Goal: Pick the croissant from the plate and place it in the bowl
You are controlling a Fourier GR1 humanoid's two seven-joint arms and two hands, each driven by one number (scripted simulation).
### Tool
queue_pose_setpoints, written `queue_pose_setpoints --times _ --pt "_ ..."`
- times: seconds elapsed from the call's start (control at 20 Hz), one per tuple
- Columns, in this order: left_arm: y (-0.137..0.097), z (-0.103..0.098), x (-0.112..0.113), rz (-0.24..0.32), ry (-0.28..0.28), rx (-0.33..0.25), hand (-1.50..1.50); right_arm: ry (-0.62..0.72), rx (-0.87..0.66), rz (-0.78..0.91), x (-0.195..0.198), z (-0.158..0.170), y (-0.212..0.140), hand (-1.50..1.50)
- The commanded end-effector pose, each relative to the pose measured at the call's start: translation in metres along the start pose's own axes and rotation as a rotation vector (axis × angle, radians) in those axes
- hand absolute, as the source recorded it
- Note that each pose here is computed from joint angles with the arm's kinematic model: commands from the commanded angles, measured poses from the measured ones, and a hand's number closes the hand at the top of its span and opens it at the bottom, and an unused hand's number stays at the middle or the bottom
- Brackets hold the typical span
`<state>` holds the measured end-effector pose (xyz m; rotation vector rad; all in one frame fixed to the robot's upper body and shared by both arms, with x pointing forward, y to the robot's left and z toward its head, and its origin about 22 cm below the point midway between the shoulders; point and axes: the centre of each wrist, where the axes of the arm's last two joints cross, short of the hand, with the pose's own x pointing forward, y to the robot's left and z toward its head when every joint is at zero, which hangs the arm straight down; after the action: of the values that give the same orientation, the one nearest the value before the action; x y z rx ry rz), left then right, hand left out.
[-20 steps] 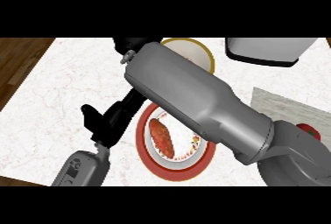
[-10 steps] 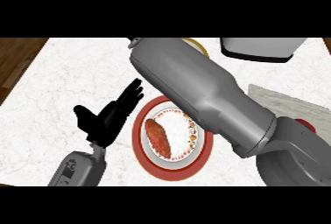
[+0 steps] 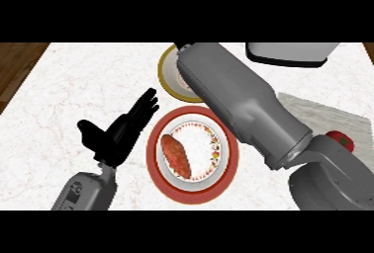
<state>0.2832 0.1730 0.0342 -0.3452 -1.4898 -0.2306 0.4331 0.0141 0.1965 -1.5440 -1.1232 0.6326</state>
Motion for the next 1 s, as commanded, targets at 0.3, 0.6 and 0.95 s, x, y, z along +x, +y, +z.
queue_pose_setpoints --times 0.3,0.6,0.95 --pt "0.011 0.001 -0.001 0.01 -0.023 0.01 0.0 0.336 0.165 0.027 -0.048 -0.024 0.059 1.5" --pt "0.001 0.004 0.003 -0.008 -0.023 -0.004 0.0 0.355 0.17 -0.163 -0.071 -0.024 0.085 -1.5" --pt "0.008 0.013 -0.006 0.0 -0.009 0.034 0.0 0.301 -0.045 -0.56 -0.06 -0.02 0.073 -1.5"
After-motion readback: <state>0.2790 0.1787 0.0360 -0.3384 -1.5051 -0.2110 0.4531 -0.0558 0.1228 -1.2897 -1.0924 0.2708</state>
